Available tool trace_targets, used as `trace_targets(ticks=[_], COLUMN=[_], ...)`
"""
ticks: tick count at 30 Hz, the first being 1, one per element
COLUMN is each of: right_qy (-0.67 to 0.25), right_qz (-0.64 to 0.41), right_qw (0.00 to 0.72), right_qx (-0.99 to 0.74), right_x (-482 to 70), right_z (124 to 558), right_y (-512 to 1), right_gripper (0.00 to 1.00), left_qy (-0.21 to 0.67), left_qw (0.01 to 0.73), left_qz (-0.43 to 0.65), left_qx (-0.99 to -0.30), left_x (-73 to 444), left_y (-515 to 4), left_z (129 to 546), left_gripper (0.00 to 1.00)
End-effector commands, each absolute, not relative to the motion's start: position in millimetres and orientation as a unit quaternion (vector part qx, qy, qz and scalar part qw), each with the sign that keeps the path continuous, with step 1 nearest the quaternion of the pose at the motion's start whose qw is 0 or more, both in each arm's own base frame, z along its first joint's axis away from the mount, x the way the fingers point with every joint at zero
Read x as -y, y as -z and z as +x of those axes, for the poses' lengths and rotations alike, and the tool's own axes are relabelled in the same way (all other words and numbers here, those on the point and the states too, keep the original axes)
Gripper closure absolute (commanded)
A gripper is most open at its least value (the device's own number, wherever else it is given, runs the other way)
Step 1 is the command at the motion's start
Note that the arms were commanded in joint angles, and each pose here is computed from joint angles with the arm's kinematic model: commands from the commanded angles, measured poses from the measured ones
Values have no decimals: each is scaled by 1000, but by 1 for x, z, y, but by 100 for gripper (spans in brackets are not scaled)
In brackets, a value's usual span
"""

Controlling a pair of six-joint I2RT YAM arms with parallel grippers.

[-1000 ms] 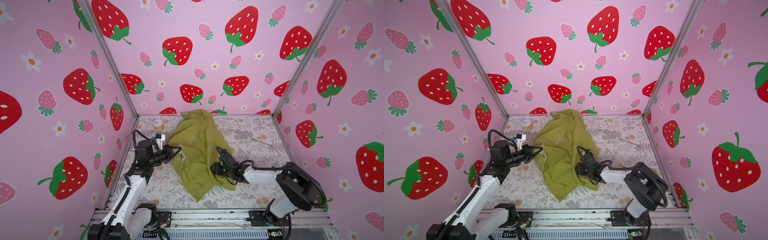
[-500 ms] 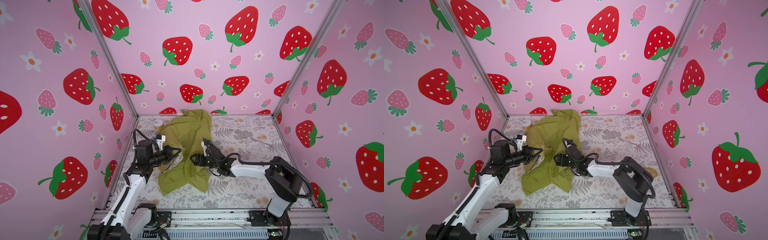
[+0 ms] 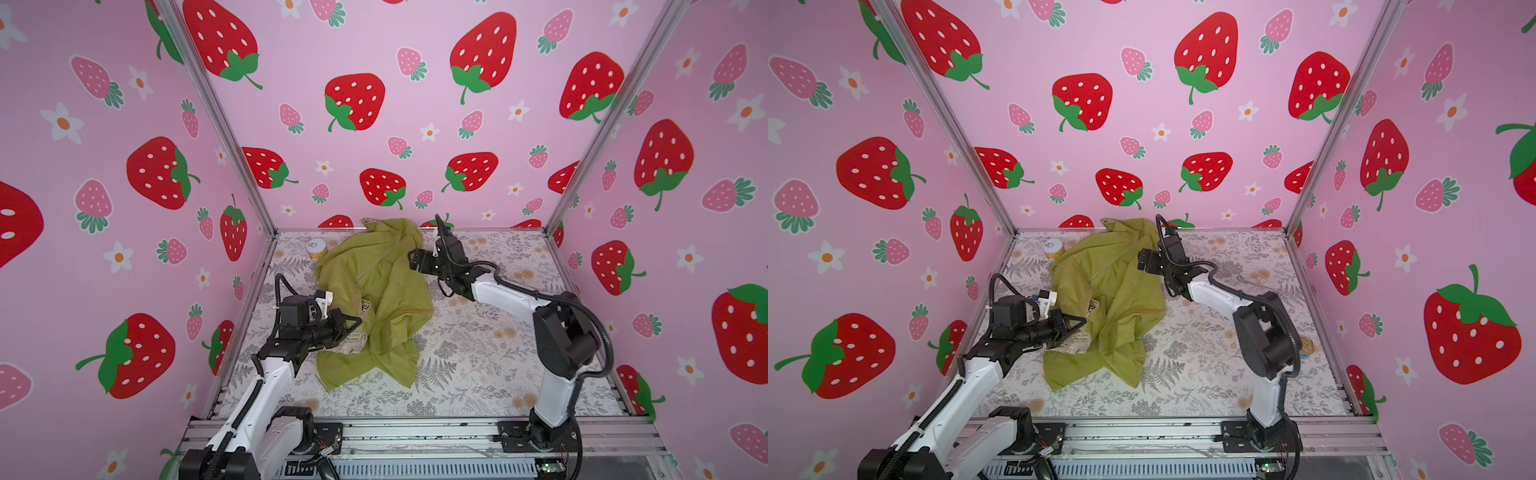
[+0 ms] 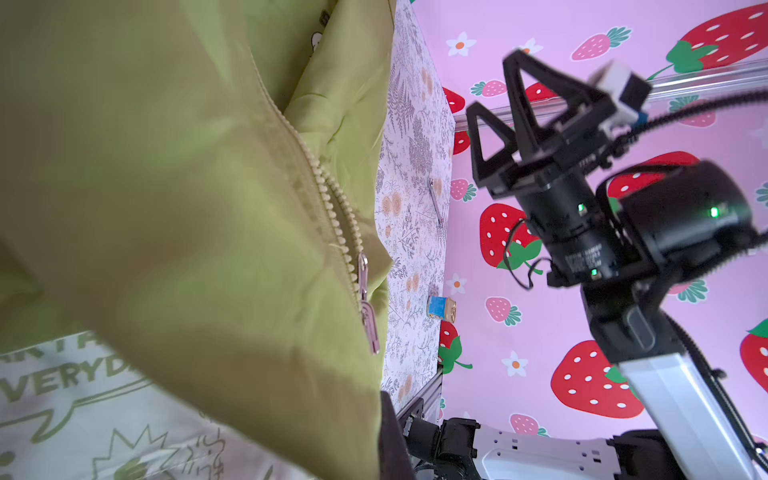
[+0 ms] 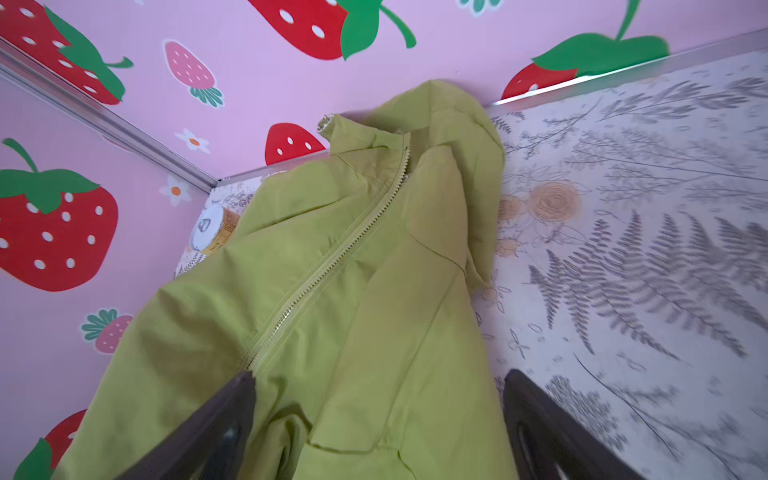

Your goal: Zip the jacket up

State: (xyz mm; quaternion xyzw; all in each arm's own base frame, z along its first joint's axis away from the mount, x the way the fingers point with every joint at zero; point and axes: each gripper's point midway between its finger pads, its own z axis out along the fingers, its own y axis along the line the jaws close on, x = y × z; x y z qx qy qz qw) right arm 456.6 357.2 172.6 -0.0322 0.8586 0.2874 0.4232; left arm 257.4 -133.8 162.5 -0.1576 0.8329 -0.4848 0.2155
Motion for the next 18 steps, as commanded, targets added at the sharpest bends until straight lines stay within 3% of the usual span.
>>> trace_targets(ticks=[1, 8, 15, 18], right_qy=[-277, -258, -278, -309], right_qz=[-42, 8, 43, 44], right_qw=[402, 381, 360, 350], right_qx=[-872, -888, -890, -883], right_x=[-371, -382, -378, -383], right_z=[483, 551, 586, 596], right_y=[-153, -95, -60, -50], right_gripper=[4, 9, 10, 28], left_qy=[485, 484, 486, 486], left_qw=[213, 208, 206, 205], left_qz=[-160, -157, -160, -158], left_qx=[-833, -835, -834, -835], left_x=[133, 133, 133, 134], left_y=[-158, -158, -156, -154], left_z=[252, 244, 240, 240], left_gripper=[100, 100, 100, 100])
